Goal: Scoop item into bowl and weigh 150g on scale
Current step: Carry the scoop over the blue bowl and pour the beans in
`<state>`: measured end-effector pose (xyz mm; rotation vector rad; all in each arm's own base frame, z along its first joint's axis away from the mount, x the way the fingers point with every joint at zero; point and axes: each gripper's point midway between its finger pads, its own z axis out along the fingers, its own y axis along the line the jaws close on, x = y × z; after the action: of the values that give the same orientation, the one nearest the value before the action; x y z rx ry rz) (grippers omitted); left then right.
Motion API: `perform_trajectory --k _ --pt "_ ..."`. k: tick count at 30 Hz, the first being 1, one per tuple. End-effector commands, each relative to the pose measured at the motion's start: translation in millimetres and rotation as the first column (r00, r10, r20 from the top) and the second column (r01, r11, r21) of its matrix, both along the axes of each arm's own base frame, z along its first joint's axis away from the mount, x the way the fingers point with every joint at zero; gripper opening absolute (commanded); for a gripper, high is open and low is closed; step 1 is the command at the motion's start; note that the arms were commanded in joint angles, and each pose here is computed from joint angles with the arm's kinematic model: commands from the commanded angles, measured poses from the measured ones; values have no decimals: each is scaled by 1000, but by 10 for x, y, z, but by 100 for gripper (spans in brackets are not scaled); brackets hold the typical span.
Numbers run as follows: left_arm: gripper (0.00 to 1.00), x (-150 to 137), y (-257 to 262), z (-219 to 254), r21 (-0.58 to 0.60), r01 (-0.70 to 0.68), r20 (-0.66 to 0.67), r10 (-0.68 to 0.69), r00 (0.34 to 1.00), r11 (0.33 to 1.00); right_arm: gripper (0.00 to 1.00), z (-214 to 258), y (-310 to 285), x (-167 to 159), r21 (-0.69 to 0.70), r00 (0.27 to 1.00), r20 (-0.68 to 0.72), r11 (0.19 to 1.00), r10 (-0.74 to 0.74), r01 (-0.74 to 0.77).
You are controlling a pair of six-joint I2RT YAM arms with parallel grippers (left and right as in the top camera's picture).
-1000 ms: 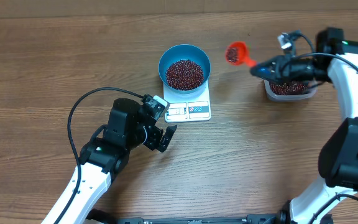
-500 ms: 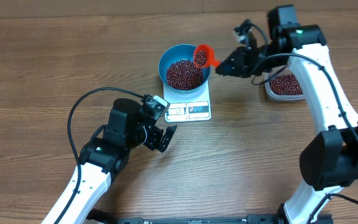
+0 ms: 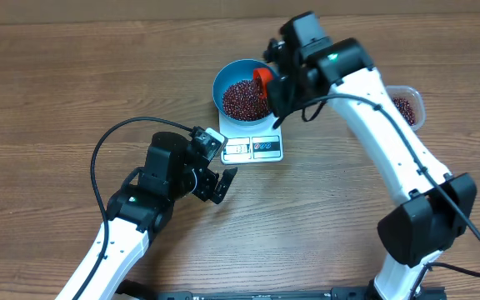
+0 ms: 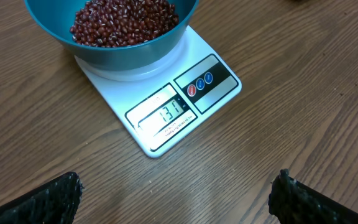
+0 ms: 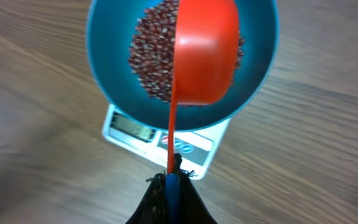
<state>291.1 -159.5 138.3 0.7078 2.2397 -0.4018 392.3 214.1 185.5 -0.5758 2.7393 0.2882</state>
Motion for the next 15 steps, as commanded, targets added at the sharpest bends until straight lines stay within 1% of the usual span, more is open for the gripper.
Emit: perform_trajectory --k 1,6,15 --pt "99 40 -21 83 -20 -2 9 2 1000 1000 4 126 -137 139 -181 989 143 981 -38 64" --pt "99 40 -21 83 -20 -2 9 2 1000 1000 4 185 -59 117 -288 975 224 955 -4 70" --pt "100 40 -21 83 -20 -2 9 2 1000 1000 4 290 54 94 -364 951 309 928 35 84"
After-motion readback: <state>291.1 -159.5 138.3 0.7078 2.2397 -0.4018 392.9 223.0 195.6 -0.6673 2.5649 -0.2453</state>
